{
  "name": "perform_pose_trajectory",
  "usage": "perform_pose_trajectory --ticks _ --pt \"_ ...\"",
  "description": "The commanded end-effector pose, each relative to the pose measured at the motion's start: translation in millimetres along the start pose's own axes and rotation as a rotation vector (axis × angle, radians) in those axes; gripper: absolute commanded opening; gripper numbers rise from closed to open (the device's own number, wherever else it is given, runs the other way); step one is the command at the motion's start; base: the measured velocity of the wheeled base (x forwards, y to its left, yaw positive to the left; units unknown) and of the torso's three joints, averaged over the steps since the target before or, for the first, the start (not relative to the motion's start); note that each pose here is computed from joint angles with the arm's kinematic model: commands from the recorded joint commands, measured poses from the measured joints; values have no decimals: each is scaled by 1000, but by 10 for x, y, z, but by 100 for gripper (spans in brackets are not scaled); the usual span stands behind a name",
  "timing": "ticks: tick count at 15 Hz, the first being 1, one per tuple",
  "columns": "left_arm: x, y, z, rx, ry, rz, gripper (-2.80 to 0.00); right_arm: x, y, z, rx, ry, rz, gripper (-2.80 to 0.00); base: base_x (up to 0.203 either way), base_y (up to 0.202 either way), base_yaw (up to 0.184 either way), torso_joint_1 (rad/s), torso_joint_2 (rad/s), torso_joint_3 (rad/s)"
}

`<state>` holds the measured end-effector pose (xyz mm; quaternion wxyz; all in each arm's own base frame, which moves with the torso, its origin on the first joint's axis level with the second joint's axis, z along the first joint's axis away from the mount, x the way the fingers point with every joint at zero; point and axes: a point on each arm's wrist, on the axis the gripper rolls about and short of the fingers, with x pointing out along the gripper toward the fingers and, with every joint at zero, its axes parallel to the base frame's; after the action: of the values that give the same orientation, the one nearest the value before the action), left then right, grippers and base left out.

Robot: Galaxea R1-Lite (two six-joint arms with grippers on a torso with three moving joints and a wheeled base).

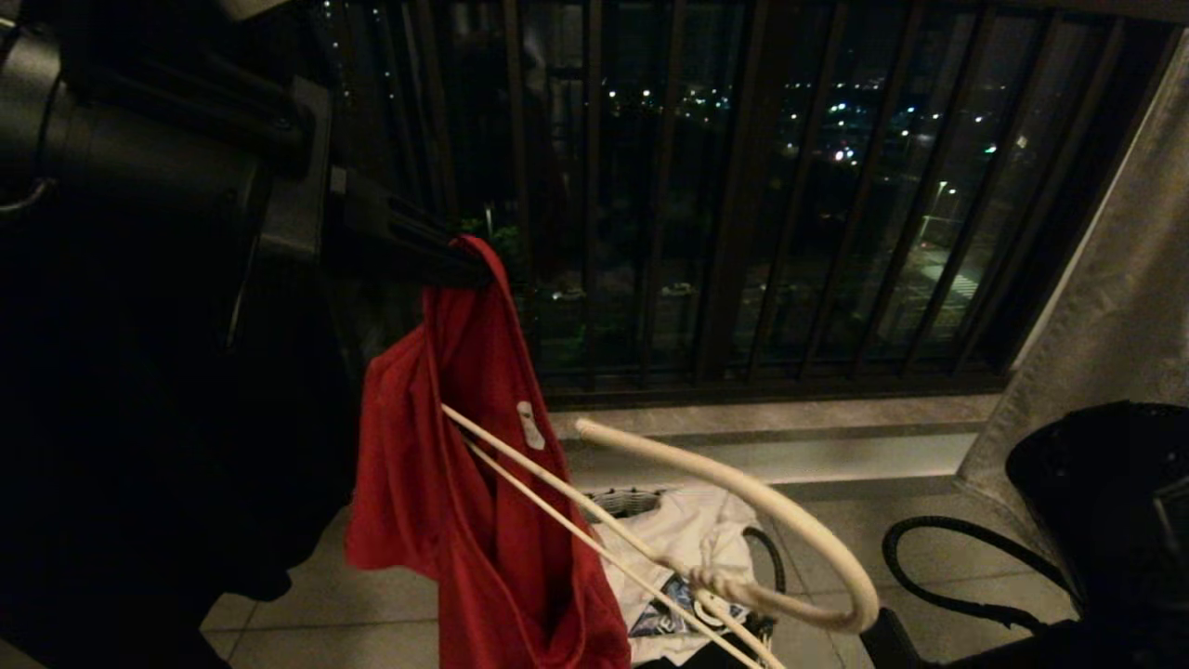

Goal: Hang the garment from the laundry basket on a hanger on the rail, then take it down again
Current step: Hang the clothes on the clothes rack

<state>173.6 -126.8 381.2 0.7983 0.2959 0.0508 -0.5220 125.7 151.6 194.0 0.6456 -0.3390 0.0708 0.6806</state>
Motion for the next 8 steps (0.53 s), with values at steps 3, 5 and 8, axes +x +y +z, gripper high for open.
perform_pose_trajectory --ticks 3,5,8 --pt "252 160 6 -1 7 -13 -280 22 -78 -23 11 -17 6 -280 0 0 0 0 0 0" --pt "311 184 22 5 3 -18 -280 22 -83 -15 6 -22 4 -280 0 0 0 0 0 0" --pt "351 130 76 20 -12 -43 -280 38 -117 3 5 -29 6 -280 0 0 0 0 0 0"
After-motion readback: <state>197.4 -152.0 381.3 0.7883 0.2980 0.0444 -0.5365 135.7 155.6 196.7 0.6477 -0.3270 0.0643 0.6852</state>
